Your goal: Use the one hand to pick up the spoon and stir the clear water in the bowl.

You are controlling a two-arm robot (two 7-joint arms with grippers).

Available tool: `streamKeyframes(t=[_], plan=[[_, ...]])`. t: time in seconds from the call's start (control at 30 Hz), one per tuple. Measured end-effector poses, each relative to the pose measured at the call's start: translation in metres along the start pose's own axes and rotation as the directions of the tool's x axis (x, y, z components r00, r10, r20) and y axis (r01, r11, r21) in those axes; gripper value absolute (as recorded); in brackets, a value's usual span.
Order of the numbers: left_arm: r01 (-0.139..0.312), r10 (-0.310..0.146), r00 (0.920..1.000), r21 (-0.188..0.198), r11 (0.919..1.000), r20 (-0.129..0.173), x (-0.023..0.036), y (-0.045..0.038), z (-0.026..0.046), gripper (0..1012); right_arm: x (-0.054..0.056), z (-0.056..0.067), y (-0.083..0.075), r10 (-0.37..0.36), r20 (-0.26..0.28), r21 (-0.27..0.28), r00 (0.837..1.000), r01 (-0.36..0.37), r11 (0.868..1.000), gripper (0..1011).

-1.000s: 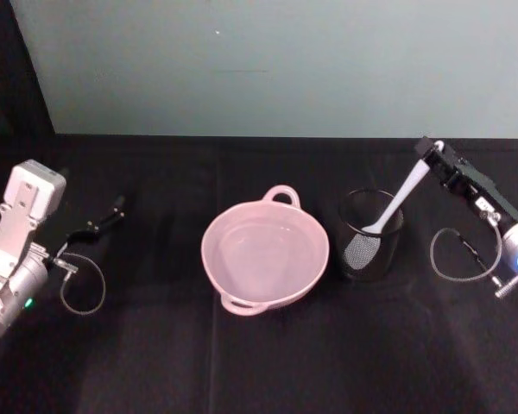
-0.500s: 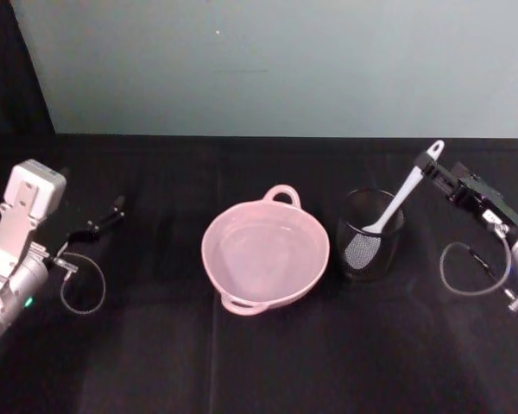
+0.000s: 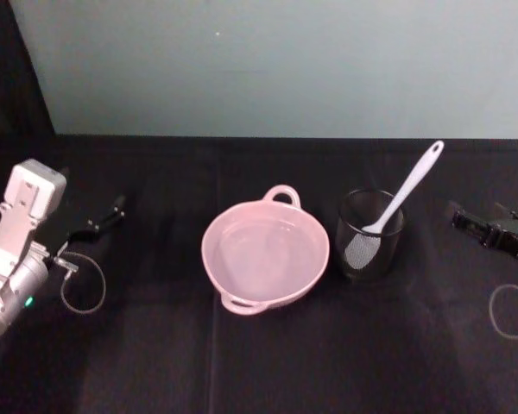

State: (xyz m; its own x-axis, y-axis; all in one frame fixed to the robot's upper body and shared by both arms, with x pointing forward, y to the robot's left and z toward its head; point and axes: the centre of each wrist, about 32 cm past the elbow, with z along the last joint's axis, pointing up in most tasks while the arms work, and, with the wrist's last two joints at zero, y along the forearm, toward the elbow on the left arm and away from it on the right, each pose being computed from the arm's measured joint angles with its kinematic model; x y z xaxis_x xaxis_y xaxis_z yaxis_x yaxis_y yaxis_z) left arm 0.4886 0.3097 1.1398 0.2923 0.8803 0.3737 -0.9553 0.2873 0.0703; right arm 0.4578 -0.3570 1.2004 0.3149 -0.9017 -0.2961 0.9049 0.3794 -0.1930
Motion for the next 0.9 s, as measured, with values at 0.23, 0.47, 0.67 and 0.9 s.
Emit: streamKeyframes(t=[0.23,0.47,0.67,0.9], plan=[[0.000,0.000,1.0000,0.000,1.0000,0.000,0.0000,0.0000,0.0000,1011,0.006,-0.005,0.012,-0.067,0.167,-0.071,0.984,0.080,0.994,1003],[0.000,0.000,1.0000,0.000,1.0000,0.000,0.0000,0.0000,0.0000,1011,0.010,-0.023,0.040,-0.057,0.257,0.028,0.965,0.052,0.998,1002],[0.000,0.000,1.0000,0.000,1.0000,0.000,0.0000,0.0000,0.0000,1011,0.014,-0.035,0.067,-0.069,0.335,0.082,0.940,0.044,0.996,1002],[0.000,0.000,1.0000,0.000,1.0000,0.000,0.0000,0.0000,0.0000,1011,0.017,-0.043,0.081,-0.091,0.408,0.099,0.908,0.055,0.994,1003]])
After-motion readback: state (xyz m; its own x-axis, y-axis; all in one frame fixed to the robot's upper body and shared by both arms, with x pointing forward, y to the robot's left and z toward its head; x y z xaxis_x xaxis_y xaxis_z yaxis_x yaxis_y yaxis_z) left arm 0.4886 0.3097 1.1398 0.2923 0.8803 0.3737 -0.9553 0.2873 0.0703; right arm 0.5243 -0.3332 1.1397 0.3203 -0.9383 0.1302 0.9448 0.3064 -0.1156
